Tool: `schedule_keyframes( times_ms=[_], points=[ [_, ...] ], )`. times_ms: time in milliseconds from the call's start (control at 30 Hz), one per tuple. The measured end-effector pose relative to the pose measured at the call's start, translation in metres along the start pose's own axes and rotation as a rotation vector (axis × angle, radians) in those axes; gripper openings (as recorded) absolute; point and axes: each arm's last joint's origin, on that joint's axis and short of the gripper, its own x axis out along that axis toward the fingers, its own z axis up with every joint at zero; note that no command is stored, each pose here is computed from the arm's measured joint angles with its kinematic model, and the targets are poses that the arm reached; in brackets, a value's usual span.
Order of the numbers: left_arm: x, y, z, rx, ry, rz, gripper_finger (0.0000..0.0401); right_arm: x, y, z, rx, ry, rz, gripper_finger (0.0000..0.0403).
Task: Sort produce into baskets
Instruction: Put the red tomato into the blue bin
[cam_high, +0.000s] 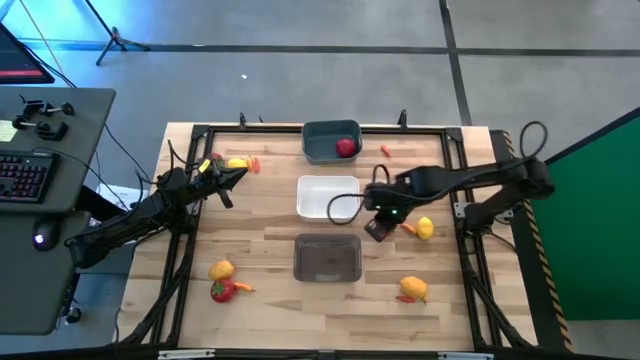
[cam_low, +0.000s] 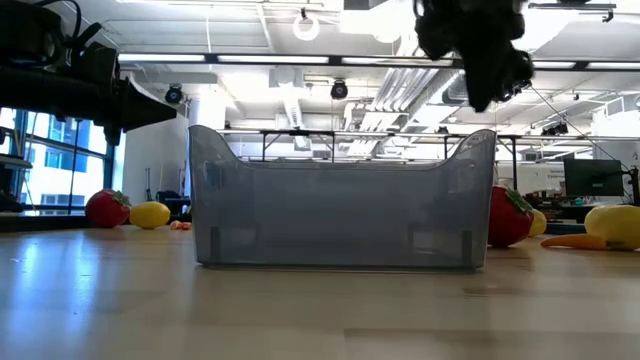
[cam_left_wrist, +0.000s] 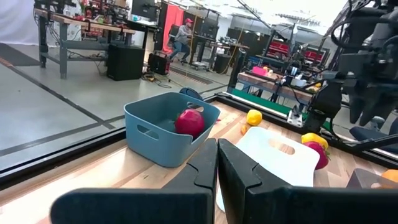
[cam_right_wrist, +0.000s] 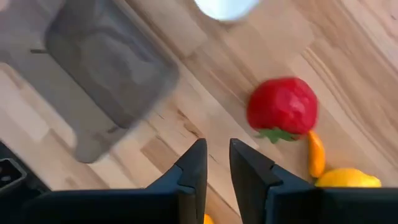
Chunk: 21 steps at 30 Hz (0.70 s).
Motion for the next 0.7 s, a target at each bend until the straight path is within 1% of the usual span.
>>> schedule_keyframes(
  times_ms=[100,200,300,500,600,700],
  points=[
    [0.0,0.0,0.0,-0.032,0.001,0.0,0.0001,0.006,-0.011,-0.01,-0.032,0.012,-0.013,0.0061],
    [0.0,0.0,0.0,-0.061,0.002,0.0,0.0001,0.007,-0.016,-0.013,-0.125,0.039,-0.034,0.0088],
    [0.0,0.0,-0.001,-0.066,0.009,0.002,0.0001,0.009,-0.017,-0.012,-0.221,0.051,-0.045,0.0139],
    [0.0,0.001,-0.002,-0.061,0.014,0.019,0.0001,0.01,-0.029,-0.005,-0.371,0.091,-0.085,0.0261],
    [0.0,0.002,-0.002,-0.06,0.01,0.042,0.0001,0.009,-0.036,0.0,-0.486,0.101,-0.113,0.0295],
    [0.0,0.002,-0.002,-0.06,0.011,0.048,0.0001,0.009,-0.042,0.006,-0.616,0.105,-0.108,0.0305]
  ],
)
